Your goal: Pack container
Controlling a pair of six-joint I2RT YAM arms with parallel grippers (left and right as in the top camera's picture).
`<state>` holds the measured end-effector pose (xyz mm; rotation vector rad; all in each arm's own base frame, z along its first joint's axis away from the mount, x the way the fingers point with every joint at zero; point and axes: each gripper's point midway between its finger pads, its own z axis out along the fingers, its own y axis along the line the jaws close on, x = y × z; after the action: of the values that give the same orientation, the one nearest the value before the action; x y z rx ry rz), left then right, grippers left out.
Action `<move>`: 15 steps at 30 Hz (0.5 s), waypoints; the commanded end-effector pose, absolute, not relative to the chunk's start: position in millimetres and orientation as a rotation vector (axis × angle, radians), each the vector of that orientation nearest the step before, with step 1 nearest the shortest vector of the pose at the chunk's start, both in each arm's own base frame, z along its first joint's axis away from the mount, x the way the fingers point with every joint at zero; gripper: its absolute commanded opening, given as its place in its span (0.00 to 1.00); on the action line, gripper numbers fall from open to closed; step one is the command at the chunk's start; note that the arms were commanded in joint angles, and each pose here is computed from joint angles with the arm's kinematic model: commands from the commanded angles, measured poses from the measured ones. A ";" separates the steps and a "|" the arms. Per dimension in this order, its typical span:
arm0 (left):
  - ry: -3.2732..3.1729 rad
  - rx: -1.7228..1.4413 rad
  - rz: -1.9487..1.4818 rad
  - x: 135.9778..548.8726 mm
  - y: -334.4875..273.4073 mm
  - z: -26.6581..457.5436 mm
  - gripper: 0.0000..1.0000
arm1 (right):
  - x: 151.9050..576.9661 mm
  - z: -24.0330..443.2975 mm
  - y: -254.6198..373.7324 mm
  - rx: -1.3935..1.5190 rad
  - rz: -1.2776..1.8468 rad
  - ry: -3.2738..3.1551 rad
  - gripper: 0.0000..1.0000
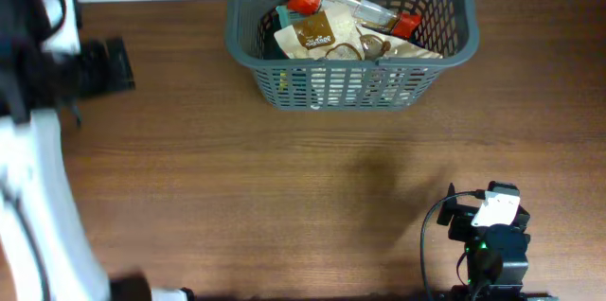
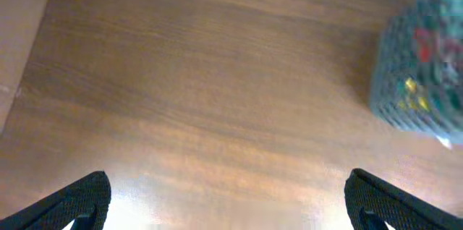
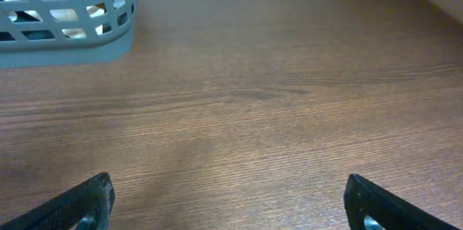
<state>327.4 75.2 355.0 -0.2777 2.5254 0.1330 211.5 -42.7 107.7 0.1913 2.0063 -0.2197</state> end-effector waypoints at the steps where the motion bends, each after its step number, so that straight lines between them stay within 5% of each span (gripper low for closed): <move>1: 2.498 -0.250 0.132 285.0 59.4 354.7 0.99 | 211.8 106.9 -43.8 0.209 -0.212 1.997 0.99; 15: 1.868 -0.048 0.046 236.7 10.2 329.2 0.99 | 211.8 106.9 -43.8 0.210 -0.212 1.997 0.99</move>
<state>244.3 11.7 352.1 -0.0472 1.8993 0.0513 211.9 -42.3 108.1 0.1901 2.0032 -0.2164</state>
